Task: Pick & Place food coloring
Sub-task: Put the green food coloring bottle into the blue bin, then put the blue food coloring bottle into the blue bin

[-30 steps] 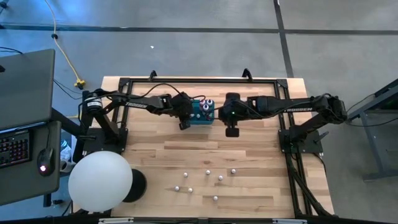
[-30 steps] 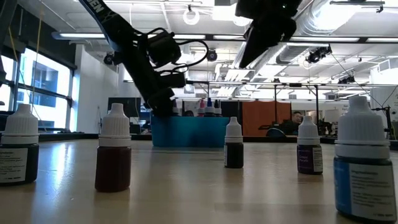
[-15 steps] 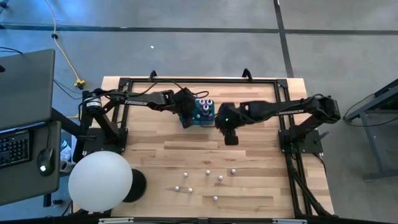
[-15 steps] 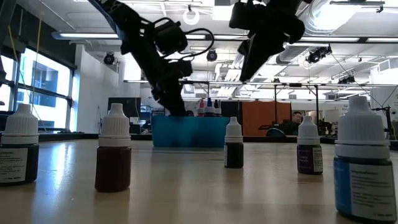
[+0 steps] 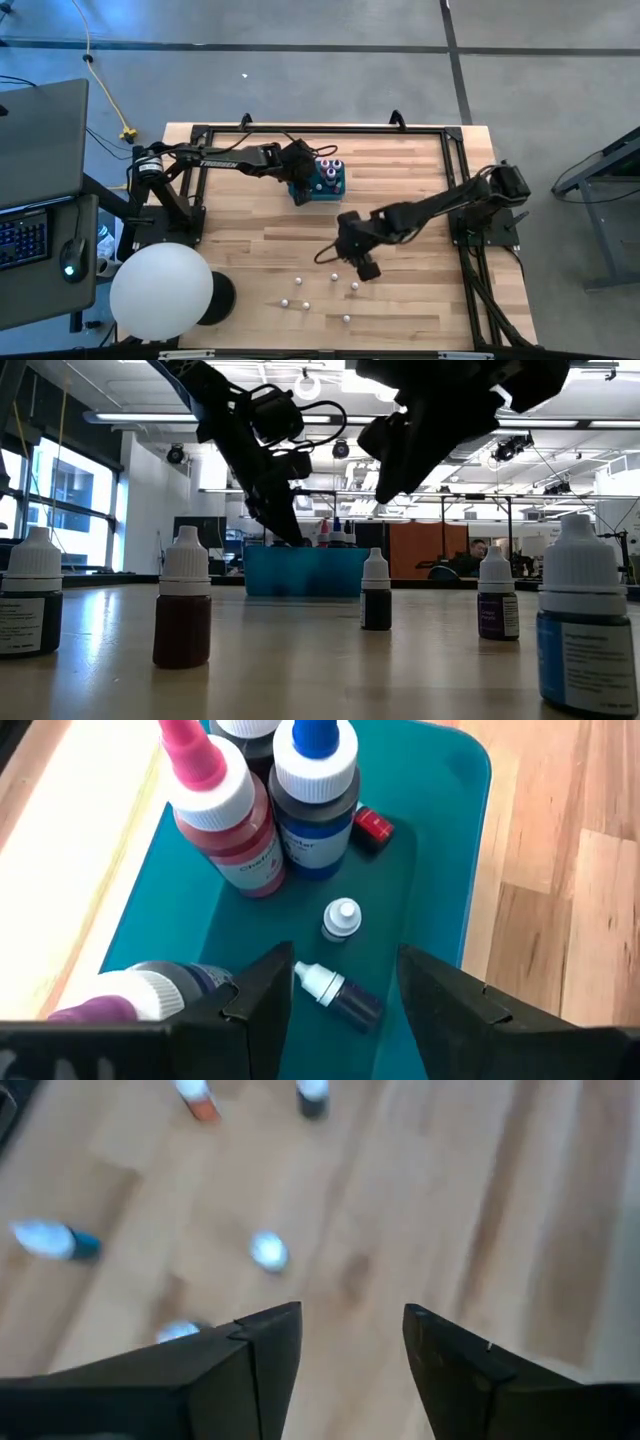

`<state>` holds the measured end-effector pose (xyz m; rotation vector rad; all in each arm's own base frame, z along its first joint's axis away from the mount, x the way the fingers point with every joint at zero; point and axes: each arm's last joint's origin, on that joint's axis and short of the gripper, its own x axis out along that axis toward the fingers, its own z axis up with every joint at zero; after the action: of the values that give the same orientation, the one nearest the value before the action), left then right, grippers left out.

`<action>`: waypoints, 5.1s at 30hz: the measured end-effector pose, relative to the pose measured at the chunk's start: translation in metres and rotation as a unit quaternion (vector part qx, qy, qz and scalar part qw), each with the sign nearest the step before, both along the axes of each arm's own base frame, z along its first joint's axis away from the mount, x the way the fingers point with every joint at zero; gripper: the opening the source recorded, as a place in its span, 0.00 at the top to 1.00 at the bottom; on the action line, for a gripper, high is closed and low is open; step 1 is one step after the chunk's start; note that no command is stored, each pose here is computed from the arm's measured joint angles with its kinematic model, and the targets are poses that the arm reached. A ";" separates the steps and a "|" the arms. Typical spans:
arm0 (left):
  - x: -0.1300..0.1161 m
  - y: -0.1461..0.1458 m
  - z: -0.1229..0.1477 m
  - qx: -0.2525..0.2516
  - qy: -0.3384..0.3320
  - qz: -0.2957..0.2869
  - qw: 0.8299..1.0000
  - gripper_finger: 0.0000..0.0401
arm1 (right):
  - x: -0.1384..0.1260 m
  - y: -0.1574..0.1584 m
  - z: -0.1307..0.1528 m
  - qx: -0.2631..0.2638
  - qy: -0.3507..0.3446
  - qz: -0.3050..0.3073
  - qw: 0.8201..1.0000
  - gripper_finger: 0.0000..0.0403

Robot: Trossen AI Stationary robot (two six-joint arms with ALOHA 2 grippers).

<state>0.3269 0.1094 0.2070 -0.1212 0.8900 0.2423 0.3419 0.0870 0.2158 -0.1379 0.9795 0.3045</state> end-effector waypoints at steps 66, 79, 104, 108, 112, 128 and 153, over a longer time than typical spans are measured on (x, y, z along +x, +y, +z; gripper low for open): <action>-0.039 -0.164 0.052 0.002 0.021 -0.147 0.989 0.56 | 0.021 -0.074 0.007 -0.110 -0.078 -0.166 0.977 0.83; -0.044 -0.182 0.053 0.025 0.016 -0.131 0.991 0.56 | 0.050 -0.145 -0.028 -0.108 -0.127 -0.182 0.969 0.80; -0.044 -0.182 0.052 0.021 0.018 -0.126 0.992 0.56 | 0.053 -0.181 -0.065 -0.092 -0.091 -0.220 0.967 0.70; -0.044 -0.182 0.052 0.019 0.018 -0.128 0.991 0.56 | 0.053 -0.181 -0.065 -0.092 -0.091 -0.220 0.967 0.64; -0.044 -0.182 0.052 0.016 0.017 -0.125 0.992 0.56 | 0.053 -0.181 -0.065 -0.092 -0.092 -0.219 0.967 0.60; -0.042 -0.216 0.053 -0.021 -0.026 -0.181 0.983 0.56 | 0.054 -0.150 -0.037 -0.096 -0.125 -0.177 0.972 0.67; -0.023 -0.292 -0.015 -0.029 -0.005 -0.270 0.962 0.56 | -0.007 0.004 0.016 -0.027 -0.032 -0.083 0.996 0.68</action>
<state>0.3036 -0.1822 0.1917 0.0694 0.8872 -0.2943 0.3346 0.0909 0.2318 -0.1138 0.9304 0.1206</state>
